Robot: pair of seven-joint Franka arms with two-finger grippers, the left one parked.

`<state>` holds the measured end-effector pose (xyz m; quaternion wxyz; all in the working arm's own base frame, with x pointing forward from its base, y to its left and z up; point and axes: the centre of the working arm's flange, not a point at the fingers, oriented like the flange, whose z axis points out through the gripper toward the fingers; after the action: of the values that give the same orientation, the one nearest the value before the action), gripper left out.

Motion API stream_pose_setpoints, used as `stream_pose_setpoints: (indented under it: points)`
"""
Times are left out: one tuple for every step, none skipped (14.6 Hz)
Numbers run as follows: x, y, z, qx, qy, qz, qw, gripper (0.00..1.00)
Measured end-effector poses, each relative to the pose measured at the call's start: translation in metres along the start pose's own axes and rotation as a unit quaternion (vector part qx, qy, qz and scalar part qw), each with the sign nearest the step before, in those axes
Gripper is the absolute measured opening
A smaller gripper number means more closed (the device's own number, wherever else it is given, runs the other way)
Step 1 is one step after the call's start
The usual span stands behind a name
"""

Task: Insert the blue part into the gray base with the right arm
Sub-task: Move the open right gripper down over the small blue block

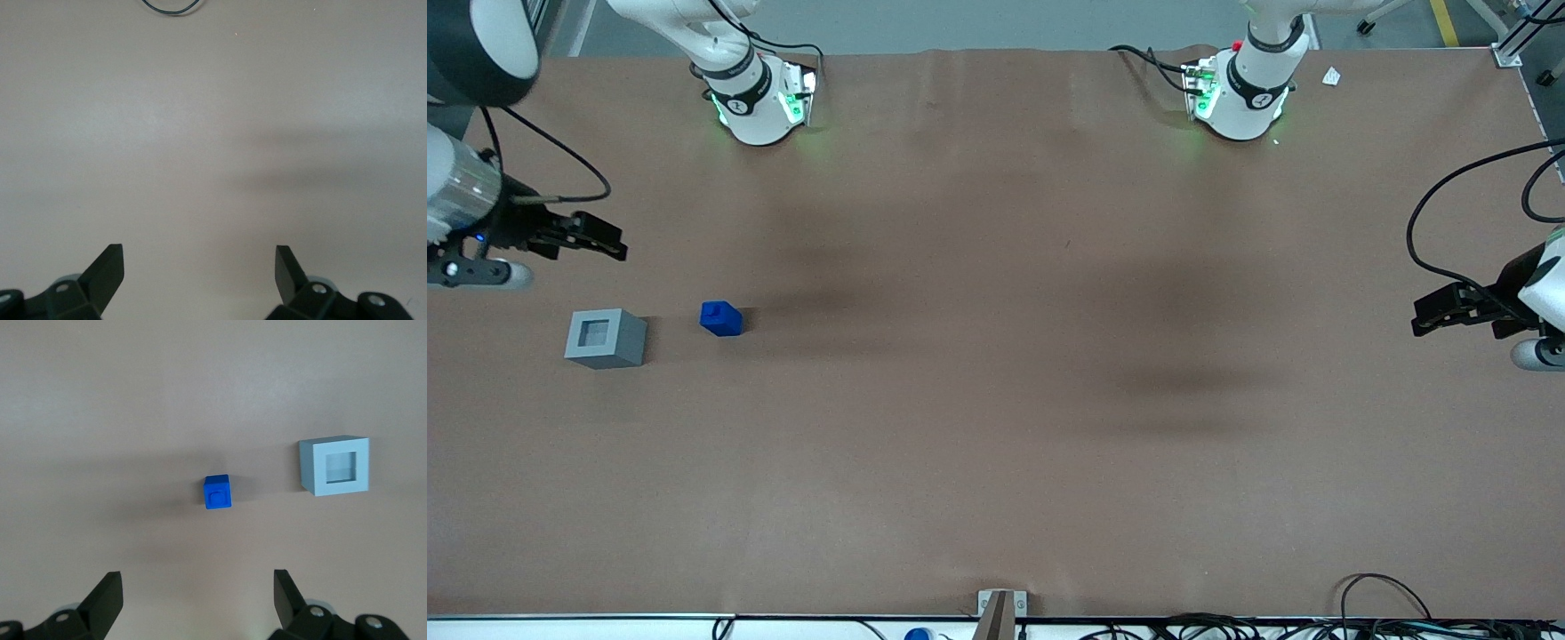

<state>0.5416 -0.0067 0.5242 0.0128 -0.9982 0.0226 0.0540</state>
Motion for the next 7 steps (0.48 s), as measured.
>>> stream_pose_setpoints:
  points:
    - [0.001,0.000,0.018,0.000,-0.001,0.000,1.0000,0.98]
    - [0.002,0.001,0.036,0.000,-0.001,0.001,1.0000,0.98]
    - [0.002,0.001,0.055,-0.001,0.000,0.001,1.0000,0.97]
    - [0.001,0.002,0.073,-0.001,0.002,0.002,1.0000,0.97]
    - [-0.001,0.002,0.090,-0.001,0.004,0.002,1.0000,0.93]
    - [-0.002,0.003,0.105,-0.001,0.008,0.002,1.0000,0.93]
    - [-0.004,0.003,0.119,-0.001,0.013,0.002,0.9999,0.90]
